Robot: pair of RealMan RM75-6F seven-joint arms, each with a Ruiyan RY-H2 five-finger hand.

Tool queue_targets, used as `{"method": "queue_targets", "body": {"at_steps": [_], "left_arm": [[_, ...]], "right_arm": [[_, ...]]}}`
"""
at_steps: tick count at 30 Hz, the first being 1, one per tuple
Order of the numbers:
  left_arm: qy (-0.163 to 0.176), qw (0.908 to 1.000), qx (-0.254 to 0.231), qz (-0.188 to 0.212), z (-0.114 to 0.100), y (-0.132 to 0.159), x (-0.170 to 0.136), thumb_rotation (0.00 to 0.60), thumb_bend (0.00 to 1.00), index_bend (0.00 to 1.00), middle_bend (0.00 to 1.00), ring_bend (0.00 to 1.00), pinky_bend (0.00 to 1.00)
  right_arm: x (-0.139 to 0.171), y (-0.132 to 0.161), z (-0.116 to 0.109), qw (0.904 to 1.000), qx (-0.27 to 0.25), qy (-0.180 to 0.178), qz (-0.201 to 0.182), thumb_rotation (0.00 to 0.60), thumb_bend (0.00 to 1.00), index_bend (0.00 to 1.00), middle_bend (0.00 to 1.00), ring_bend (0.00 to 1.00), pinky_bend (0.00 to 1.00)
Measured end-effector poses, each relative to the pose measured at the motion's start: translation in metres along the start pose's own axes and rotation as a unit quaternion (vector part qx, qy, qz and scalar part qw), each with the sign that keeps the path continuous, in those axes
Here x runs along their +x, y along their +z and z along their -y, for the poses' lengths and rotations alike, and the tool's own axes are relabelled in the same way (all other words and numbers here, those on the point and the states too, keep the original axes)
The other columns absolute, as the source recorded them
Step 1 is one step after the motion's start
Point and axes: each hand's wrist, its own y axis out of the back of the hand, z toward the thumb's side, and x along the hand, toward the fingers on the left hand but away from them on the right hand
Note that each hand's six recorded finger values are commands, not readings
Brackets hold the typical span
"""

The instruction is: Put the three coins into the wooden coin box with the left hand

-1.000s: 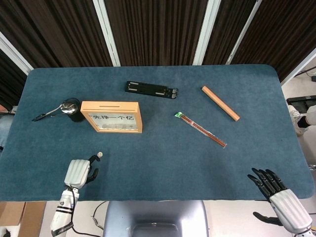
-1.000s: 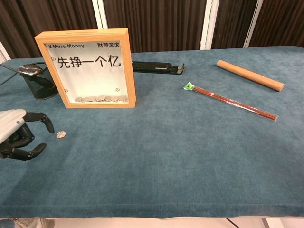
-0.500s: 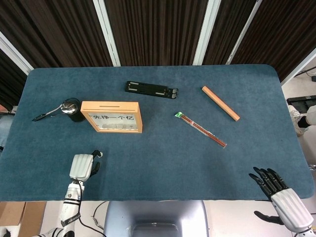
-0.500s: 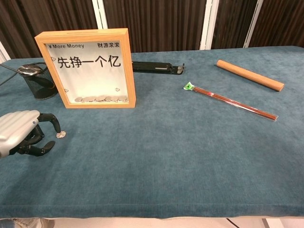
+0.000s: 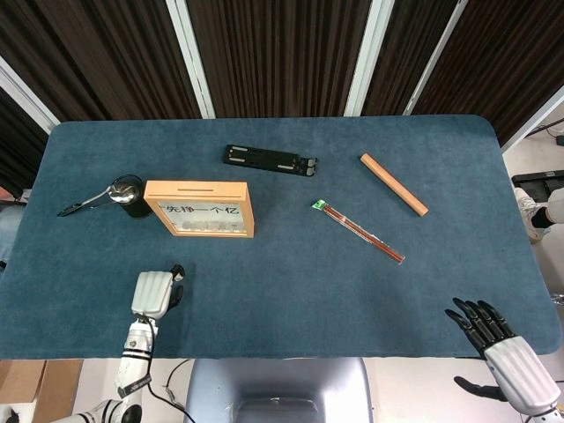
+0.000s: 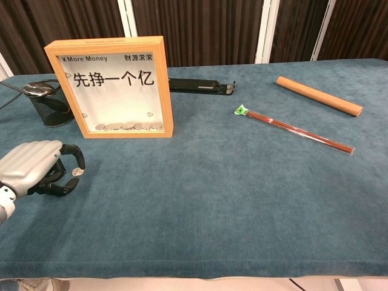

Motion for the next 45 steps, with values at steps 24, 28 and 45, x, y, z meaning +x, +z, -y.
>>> {"method": "queue_targets", "body": {"at_steps": [24, 28, 45], "left_arm": [[0.004, 0.9994, 0.034, -0.004, 0.007, -0.007, 0.006, 0.6, 0.4, 0.45, 1.0, 1.0, 1.0], [0.005, 0.9993, 0.037, -0.007, 0.007, -0.009, 0.007, 0.6, 0.4, 0.45, 1.0, 1.0, 1.0], [-0.001, 0.999, 0.045, -0.005, 0.009, -0.01, 0.005, 0.6, 0.41, 0.45, 1.0, 1.0, 1.0]], "right_arm": [[0.002, -0.002, -0.003, 1.0, -0.002, -0.005, 0.002, 0.6, 0.13, 0.0, 0.0, 0.0, 0.0], [0.002, -0.002, -0.002, 1.0, -0.002, -0.004, 0.002, 0.6, 0.13, 0.0, 0.0, 0.0, 0.0], [0.002, -0.002, -0.003, 1.0, -0.002, -0.006, 0.002, 0.6, 0.13, 0.0, 0.0, 0.0, 0.0]]}}
